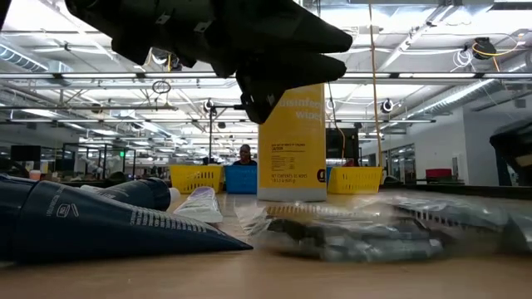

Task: Pick & Place Travel size toiletries
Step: Put the hairbrush into the left yellow basket

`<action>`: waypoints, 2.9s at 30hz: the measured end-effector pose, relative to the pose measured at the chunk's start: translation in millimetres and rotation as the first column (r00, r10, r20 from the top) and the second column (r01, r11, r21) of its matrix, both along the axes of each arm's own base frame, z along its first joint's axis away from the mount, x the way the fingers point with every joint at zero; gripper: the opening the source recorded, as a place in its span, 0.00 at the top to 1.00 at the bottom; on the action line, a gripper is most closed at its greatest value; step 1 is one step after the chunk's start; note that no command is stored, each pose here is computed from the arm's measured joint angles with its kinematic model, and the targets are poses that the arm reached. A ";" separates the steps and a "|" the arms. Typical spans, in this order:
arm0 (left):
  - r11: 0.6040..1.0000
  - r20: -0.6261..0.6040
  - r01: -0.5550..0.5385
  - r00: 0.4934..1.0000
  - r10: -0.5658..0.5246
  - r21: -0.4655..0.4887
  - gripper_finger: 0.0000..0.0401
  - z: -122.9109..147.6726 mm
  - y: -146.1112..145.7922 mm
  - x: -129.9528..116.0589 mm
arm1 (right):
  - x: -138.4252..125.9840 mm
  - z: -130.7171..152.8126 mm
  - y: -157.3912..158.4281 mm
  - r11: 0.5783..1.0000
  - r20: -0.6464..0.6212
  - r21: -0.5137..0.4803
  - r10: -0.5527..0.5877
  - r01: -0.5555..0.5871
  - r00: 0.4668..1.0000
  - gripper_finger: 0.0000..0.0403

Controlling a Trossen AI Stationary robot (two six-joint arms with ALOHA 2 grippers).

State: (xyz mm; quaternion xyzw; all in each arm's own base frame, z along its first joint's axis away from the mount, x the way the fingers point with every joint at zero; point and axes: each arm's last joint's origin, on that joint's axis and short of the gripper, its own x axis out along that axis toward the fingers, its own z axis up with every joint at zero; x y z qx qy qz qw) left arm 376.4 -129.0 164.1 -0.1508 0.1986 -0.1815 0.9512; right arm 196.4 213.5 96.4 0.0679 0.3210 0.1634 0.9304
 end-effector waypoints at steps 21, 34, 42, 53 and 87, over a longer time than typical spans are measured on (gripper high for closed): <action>0.992 -0.037 -0.107 0.993 0.109 0.066 0.73 -5.4 -5.9 -4.1 | -2.7 -7.6 -2.4 0.970 -0.029 -0.219 -0.118 0.109 0.993 0.55; 0.990 -0.026 -0.125 0.992 0.127 0.072 0.73 -4.7 -4.8 -3.4 | -2.0 -15.7 -18.5 0.935 -0.101 -0.320 -0.196 0.155 0.975 0.69; 0.989 -0.024 -0.130 0.991 0.132 0.074 0.73 -4.5 -4.6 -3.4 | -3.4 -18.6 -24.3 0.917 -0.124 -0.357 -0.234 0.176 0.964 0.98; 0.989 -0.019 -0.126 0.992 0.128 0.083 0.73 -4.4 -4.6 -3.4 | -3.0 1.1 -23.4 0.934 -0.076 -0.318 -0.197 0.164 0.977 1.00; 0.933 0.302 -0.204 0.947 0.111 0.296 0.73 26.4 3.4 1.5 | -33.5 134.1 -66.1 0.948 0.291 -0.235 -0.141 0.214 0.946 1.00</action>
